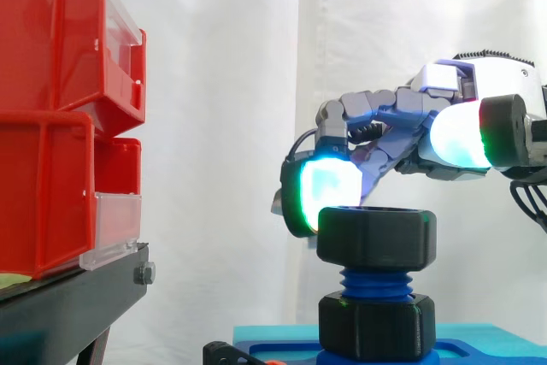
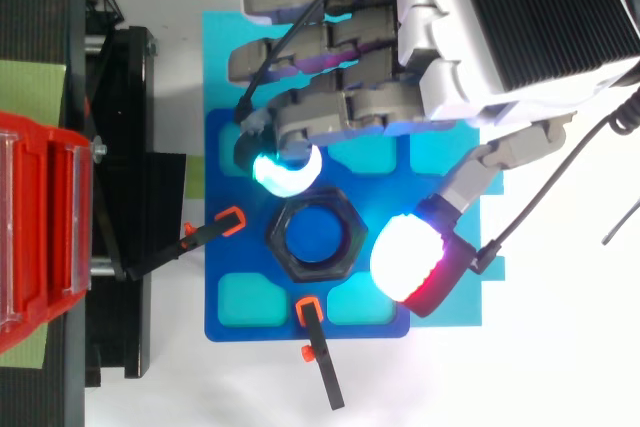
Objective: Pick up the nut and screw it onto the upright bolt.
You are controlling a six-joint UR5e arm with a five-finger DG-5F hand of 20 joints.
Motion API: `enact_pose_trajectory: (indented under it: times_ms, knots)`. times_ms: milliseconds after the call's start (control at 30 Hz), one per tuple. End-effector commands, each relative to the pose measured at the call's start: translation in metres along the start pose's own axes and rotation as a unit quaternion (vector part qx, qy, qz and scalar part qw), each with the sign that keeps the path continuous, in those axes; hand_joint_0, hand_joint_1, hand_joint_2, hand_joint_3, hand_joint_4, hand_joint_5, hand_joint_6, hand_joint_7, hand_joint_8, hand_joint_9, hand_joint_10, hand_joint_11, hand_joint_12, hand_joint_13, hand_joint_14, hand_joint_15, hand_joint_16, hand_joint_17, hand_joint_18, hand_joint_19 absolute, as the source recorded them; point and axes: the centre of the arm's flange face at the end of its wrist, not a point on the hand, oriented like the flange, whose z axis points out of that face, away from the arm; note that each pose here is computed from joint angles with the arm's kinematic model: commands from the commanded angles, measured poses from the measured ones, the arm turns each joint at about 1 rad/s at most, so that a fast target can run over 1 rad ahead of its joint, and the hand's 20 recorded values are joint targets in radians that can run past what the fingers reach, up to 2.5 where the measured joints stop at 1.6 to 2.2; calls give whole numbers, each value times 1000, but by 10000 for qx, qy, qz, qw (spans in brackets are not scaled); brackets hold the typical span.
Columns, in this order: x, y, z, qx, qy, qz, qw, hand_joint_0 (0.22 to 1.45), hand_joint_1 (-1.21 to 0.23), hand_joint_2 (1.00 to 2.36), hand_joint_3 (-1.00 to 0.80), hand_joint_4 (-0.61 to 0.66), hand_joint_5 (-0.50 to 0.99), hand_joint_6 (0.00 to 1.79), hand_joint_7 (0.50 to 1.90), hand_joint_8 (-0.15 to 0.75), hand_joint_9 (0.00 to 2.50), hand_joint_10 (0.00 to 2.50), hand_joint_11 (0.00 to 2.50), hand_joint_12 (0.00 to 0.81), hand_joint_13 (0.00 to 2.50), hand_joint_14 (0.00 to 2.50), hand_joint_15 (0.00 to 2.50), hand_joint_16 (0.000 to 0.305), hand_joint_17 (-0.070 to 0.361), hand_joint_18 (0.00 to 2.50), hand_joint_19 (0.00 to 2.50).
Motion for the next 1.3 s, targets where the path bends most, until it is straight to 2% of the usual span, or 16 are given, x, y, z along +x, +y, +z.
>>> enact_pose_trajectory:
  times_ms: [0, 100, 233, 333, 367, 400, 433, 467, 533, 667, 867, 900, 1000, 1133, 1200, 1267]
  knots:
    - [-3, -7, -5, 43, -9, -43, 10000, 500, -326, 1000, -500, 218, -7, 596, 1314, 286, 959, 0, 0, 243, 634, 0, 0, 20, 45, 260, 0]
    - [-6, -15, -10, 58, -9, -55, 10000, 504, -327, 1000, -500, 155, 16, 651, 1198, 260, 1128, 0, 0, 218, 711, 0, 0, 16, 36, 375, 0]
    - [-7, -20, -14, 61, 1, -59, 10000, 503, -305, 1000, -500, 134, 26, 662, 1172, 227, 1265, 0, 0, 194, 801, 0, 0, 14, 31, 456, 0]
    - [-9, -22, -15, 40, -12, -71, 10000, 491, -255, 1000, -500, 174, 26, 603, 1278, 253, 1276, 0, 26, 211, 786, 0, 0, 16, 35, 431, 0]
    - [-10, -21, -14, 6, -15, -70, 10000, 488, -234, 1000, -500, 197, 26, 540, 1392, 265, 1272, 0, 43, 219, 770, 0, 0, 17, 37, 422, 0]
    - [-13, -21, -14, -8, -32, -79, 10000, 486, -226, 1000, -500, 208, 19, 501, 1423, 276, 1254, 0, 43, 228, 746, 0, 0, 18, 40, 395, 0]
    - [-14, -21, -12, -27, -40, -78, 10000, 486, -221, 1000, -500, 227, 2, 503, 1370, 275, 1237, 0, 49, 234, 736, 0, 0, 19, 42, 373, 0]
    - [-24, -18, -6, -102, -110, -118, 9998, 484, -213, 1000, -500, 232, -19, 505, 1277, 281, 1202, 0, 48, 251, 718, 0, 0, 20, 45, 359, 0]
    - [-31, -13, 0, -183, -135, -137, 9996, 483, -211, 1000, -500, 256, -47, 505, 1168, 277, 1176, 0, 57, 262, 689, 0, 0, 23, 51, 336, 0]
    - [-36, -9, 5, -286, -128, -149, 9994, 475, -206, 1000, -500, 278, -112, 504, 970, 274, 988, 0, 0, 298, 596, 0, 0, 30, 67, 242, 0]
    - [-34, -1, 10, -378, -158, -149, 9990, 463, -165, 1000, -500, 196, -183, 502, 725, 254, 620, 0, 0, 331, 410, 0, 0, 38, 85, 82, 0]
    - [-34, 3, 15, -428, -233, -179, 9986, 463, -143, 1000, -500, 184, -191, 502, 704, 256, 574, 0, 0, 333, 390, 0, 0, 39, 88, 53, 0]
    - [-32, 10, 20, -491, -253, -183, 9983, 460, -100, 1000, -500, 149, -213, 501, 630, 232, 434, 0, 0, 345, 294, 0, 0, 42, 95, 0, 0]
    - [-28, 20, 25, -547, -233, -165, 9981, 457, -84, 1000, -500, 127, -226, 501, 602, 230, 356, 0, 0, 349, 222, 0, 0, 44, 100, 0, 0]
    - [-25, 22, 26, -538, -186, -139, 9983, 457, -79, 1000, -500, 130, -226, 501, 600, 230, 339, 0, 0, 350, 212, 0, 0, 45, 101, 0, 0]
    - [-17, 26, 24, -520, -91, -89, 9986, 456, -78, 1000, -500, 132, -226, 501, 602, 231, 324, 0, 0, 351, 210, 0, 0, 45, 101, 0, 0]
